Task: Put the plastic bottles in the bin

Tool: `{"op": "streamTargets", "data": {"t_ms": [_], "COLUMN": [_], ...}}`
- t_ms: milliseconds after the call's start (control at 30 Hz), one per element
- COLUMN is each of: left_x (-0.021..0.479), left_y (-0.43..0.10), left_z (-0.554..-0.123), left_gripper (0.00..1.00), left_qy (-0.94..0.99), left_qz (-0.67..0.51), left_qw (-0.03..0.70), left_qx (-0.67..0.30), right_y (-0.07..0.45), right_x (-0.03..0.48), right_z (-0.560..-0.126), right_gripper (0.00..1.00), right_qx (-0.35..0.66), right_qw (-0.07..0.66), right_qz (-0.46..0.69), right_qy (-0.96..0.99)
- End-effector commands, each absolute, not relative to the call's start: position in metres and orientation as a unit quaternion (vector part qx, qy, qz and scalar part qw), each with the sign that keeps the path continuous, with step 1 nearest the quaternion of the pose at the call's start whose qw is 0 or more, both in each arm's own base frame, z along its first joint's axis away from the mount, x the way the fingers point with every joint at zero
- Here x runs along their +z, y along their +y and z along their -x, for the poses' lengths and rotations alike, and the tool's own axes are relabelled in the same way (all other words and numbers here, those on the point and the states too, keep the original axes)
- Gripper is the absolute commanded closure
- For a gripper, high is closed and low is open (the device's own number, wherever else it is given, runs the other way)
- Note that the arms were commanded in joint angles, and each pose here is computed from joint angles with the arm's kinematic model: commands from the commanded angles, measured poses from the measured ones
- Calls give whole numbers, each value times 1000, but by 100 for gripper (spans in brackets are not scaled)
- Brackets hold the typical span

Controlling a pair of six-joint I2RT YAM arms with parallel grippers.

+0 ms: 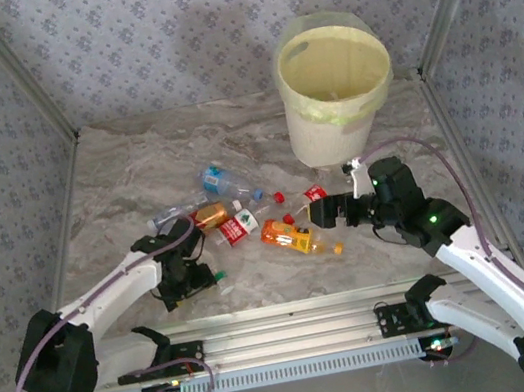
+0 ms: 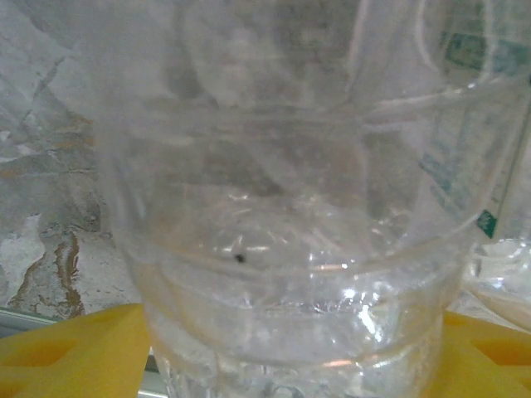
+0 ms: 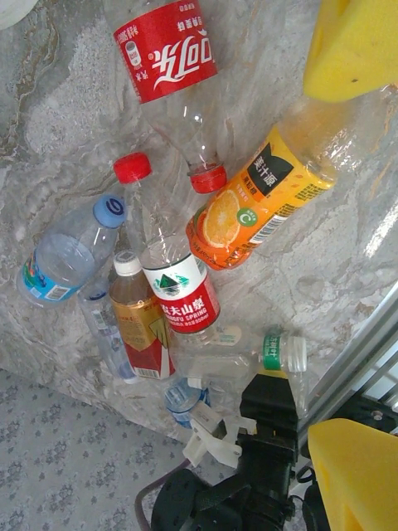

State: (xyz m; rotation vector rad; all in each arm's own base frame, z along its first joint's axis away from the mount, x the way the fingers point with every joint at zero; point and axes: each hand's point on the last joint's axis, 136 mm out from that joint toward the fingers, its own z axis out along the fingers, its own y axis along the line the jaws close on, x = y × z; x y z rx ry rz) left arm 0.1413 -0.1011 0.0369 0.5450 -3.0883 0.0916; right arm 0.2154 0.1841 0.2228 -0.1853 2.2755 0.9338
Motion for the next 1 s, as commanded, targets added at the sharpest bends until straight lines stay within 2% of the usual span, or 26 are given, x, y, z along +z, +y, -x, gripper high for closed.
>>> {"op": "streamTargets", "data": {"t_ms": [0, 300, 633, 800, 967], "left_x": [36, 55, 107, 150, 214], "left_y": [-103, -100, -95, -133, -191], "left_z": [-142, -139, -143, -168, -188], "left_gripper": [26, 40, 42, 43, 47], "left_qy": [-984, -984, -987, -979, -925], "left_qz": [-173, -172, -140, -47, 72], "left_qw": [7, -6, -54, -117, -201], "left_qx": [33, 44, 58, 161, 315], "right_y": [186, 186, 190, 194, 213], "right_x": [226, 223, 230, 240, 266], "right_z": [-216, -215, -214, -218, -222], "right_gripper": [0, 0, 0, 0, 0], "right_qx": [358, 358, 377, 398, 467], "right_qw": [339, 337, 335, 327, 316], "right_qz": [81, 78, 76, 46, 34], "right_qy": [866, 867, 860, 856, 826]}}
